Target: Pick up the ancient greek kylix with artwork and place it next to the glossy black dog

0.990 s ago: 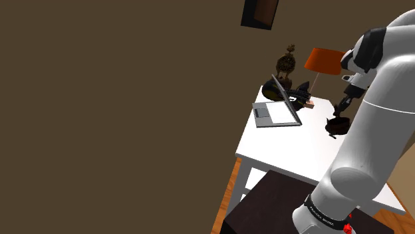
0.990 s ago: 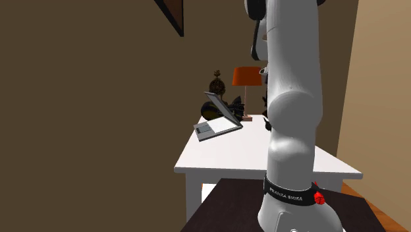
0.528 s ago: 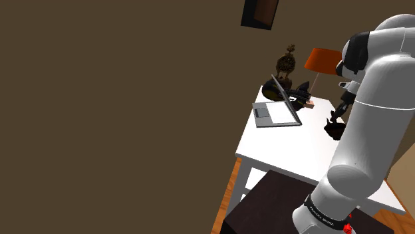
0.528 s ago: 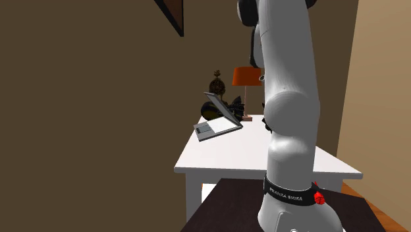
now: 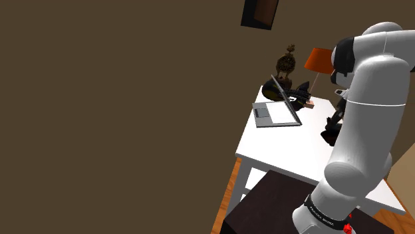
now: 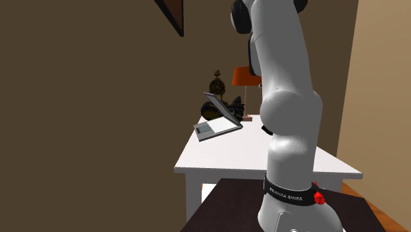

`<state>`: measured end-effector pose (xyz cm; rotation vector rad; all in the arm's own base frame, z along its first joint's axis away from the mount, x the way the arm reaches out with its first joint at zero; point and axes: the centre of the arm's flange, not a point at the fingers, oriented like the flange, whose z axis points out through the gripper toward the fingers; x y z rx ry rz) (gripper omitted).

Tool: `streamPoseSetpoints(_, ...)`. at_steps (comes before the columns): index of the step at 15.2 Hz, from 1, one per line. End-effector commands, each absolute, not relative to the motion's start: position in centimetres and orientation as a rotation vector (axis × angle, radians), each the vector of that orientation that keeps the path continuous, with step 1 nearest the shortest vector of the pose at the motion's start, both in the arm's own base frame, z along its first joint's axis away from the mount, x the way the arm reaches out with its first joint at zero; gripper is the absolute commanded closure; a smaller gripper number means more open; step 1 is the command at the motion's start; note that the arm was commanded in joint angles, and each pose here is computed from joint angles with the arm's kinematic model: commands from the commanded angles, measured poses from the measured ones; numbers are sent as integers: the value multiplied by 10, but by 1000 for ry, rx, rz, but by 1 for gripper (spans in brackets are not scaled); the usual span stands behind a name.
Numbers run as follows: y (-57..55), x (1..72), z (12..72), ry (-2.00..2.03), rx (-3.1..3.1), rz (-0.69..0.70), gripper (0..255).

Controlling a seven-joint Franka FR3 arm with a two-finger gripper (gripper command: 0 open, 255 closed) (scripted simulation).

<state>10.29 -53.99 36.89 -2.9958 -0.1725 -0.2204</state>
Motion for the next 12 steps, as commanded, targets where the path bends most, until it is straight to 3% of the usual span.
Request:
streamPoseSetpoints(1,-540,103,358,-172,-2996,-221,255)
streamPoseSetpoints(12,-540,103,332,-172,-2996,-221,255)
